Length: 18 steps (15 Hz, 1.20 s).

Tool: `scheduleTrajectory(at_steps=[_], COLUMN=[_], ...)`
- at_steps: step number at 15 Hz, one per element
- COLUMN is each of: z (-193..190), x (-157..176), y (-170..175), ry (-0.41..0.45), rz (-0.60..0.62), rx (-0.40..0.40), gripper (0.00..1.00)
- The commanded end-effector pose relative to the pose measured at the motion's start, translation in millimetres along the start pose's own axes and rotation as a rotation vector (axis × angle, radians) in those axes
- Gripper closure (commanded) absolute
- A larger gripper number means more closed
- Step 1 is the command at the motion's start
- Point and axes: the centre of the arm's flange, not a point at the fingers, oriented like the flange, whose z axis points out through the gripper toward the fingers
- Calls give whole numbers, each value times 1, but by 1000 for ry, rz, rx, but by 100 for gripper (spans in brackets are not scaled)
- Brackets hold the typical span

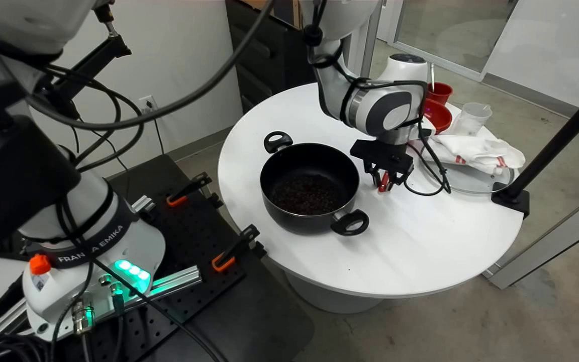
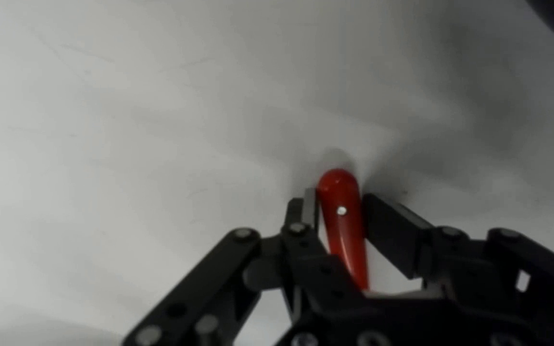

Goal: Move the black pot to the right then use the spoon to take some contents out of the pot

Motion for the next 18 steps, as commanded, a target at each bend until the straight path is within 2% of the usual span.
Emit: scheduleTrajectory(at_steps=[1, 6, 9, 14, 16, 18], z=[-3, -13, -31, -77, -91, -103], x=[3, 3, 4, 17, 22, 26], y=[-2, -4, -8, -24, -32, -42], ry=[-21, -57, -86, -22, 31, 122], rz=[-11, -21, 8, 96, 130, 162], rx=[2, 30, 52, 38, 1, -50], gripper=[98, 95, 95, 95, 95, 95])
